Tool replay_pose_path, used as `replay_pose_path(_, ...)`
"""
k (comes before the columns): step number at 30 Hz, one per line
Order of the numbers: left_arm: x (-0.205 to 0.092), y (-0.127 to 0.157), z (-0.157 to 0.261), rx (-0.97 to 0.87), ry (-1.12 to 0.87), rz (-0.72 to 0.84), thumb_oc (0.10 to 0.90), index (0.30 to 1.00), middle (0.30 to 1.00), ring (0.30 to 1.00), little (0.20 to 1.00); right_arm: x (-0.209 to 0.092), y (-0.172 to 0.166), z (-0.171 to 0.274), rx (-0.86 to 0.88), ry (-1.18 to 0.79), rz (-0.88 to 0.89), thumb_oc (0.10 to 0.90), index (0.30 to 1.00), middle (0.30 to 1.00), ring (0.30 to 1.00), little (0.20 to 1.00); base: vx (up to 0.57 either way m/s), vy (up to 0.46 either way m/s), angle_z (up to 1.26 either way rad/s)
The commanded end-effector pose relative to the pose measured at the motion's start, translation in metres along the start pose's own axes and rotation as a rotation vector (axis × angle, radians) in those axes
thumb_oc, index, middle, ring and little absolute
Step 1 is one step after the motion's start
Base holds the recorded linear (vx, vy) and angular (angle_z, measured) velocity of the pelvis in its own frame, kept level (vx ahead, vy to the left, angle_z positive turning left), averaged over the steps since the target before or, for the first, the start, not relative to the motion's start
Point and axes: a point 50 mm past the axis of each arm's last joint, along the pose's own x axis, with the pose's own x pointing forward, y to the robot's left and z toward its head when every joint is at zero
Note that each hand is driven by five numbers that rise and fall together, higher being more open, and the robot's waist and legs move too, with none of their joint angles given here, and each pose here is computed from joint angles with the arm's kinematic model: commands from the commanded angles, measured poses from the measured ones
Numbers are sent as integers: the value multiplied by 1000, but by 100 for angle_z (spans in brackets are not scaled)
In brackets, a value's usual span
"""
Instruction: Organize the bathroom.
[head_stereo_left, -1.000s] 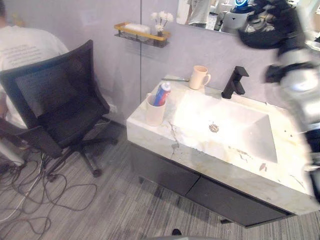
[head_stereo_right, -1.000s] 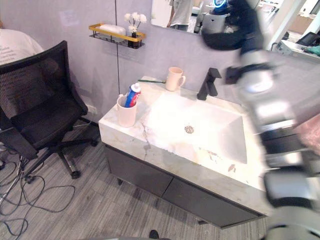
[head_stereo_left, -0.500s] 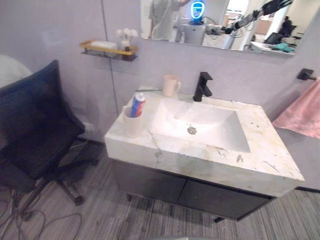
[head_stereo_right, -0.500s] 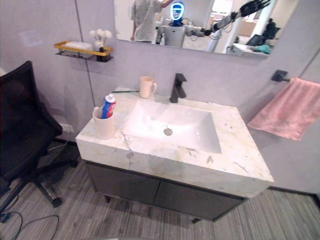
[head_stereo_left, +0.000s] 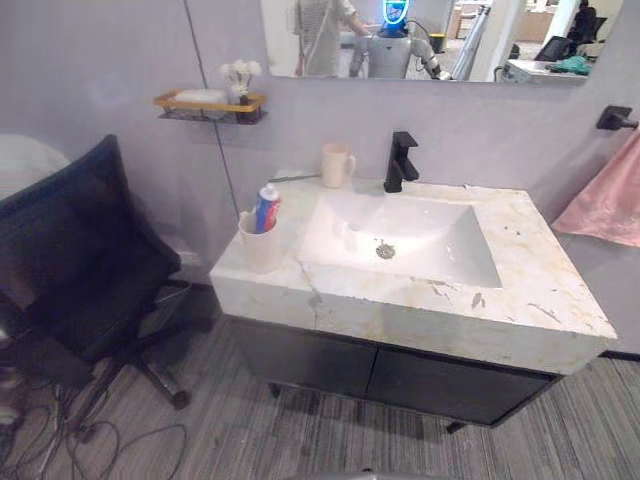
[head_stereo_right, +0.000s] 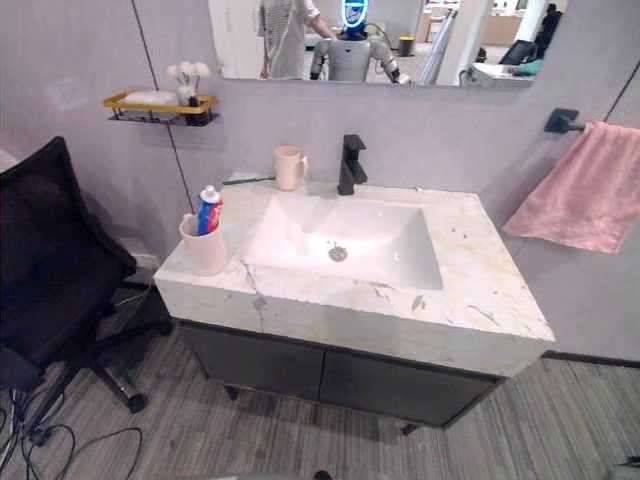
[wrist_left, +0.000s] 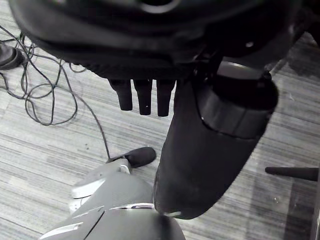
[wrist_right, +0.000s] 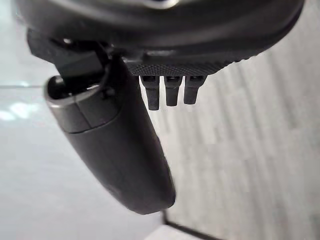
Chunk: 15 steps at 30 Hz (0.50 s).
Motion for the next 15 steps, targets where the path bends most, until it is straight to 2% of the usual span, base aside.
replay_pose_path(1,-1,13,5,34,5,47,800,900,900,900,900,-9,16,-8,-70,-16,80,800,900,900,900,900,9,-3,9)
replay_pose_path(2,-1,11,3,31,8,42,800,900,900,900,900,-7,2,-44,-171,66,81,800,900,900,900,900,-6,-11,8)
replay_pose_path(5,0,6,3,40,6,30,800,900,900,900,900,-9,-26,-106,-347,206,149,800,900,900,900,900,-16,-22,13)
replay_pose_path(6,0,4,3,45,8,27,800,900,900,900,900,-13,-36,-131,-427,323,239,800,900,900,900,900,-9,-21,6)
replay_pose_path(7,0,2,3,46,9,24,800,900,900,900,900,-17,-41,-143,-462,348,271,800,900,900,900,900,-6,-29,5)
replay_pose_path(8,0,-1,2,46,12,18,800,900,900,900,900,-32,-51,-178,-651,483,425,800,900,900,900,900,-8,-30,5)
replay_pose_path(9,0,-2,2,51,13,20,800,900,900,900,900,-39,-58,-193,-741,532,464,800,900,900,900,900,-13,-43,3)
replay_pose_path(10,0,-1,1,57,15,22,800,900,900,900,900,-44,-68,-204,-846,598,525,800,900,900,900,900,0,0,0)
replay_pose_path(13,0,-1,2,59,14,22,800,900,900,900,900,-44,-73,-207,-873,605,537,800,900,900,900,900,-8,-19,0)
replay_pose_path(14,-1,0,7,78,10,29,800,900,900,900,900,-43,-100,-215,-1107,711,597,800,900,900,900,900,-19,-51,-2)
replay_pose_path(15,-1,0,7,78,10,29,800,900,900,900,900,-43,-100,-215,-1107,711,597,800,900,900,900,900,-21,-76,-6)
